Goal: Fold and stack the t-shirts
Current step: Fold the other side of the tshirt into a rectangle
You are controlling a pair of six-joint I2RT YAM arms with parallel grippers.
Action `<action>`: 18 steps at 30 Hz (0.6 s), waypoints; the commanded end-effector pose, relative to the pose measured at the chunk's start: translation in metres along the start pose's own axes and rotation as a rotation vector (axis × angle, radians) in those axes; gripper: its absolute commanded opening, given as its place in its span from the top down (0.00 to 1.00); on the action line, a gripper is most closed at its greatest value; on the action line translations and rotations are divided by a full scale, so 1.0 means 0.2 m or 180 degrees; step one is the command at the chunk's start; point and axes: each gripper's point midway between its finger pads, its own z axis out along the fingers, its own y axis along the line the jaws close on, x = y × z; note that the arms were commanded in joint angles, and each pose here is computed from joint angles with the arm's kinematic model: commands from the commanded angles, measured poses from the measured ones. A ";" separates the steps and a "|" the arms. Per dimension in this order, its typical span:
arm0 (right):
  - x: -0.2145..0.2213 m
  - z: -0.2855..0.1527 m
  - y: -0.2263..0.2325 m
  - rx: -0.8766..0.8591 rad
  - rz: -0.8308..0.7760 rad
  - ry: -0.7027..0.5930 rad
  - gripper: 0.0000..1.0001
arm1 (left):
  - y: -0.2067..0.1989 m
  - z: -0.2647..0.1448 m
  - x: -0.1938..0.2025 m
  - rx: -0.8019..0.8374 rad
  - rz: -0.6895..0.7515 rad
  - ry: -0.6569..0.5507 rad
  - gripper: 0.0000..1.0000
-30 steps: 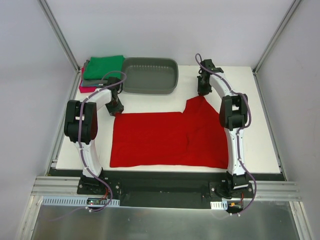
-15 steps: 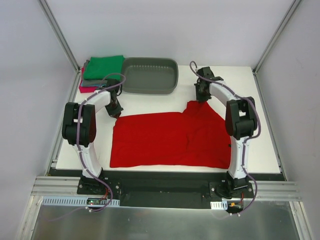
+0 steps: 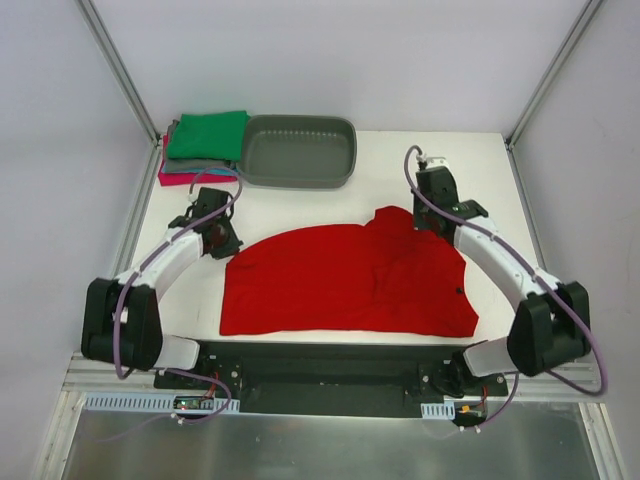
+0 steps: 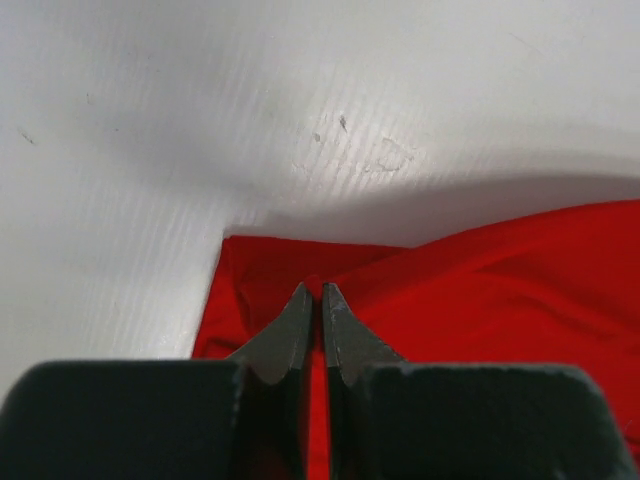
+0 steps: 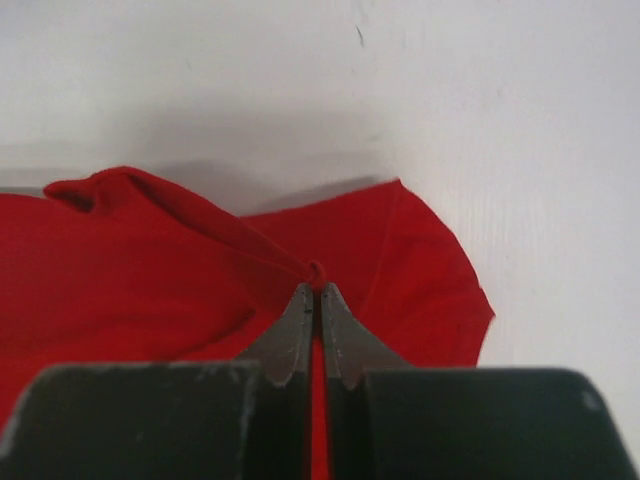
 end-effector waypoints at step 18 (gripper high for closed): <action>0.23 -0.40 -0.25 0.0229 0.0425 -0.0231 0.99 | -0.11 -0.24 -0.17 0.0567 0.0142 -0.0750 1.00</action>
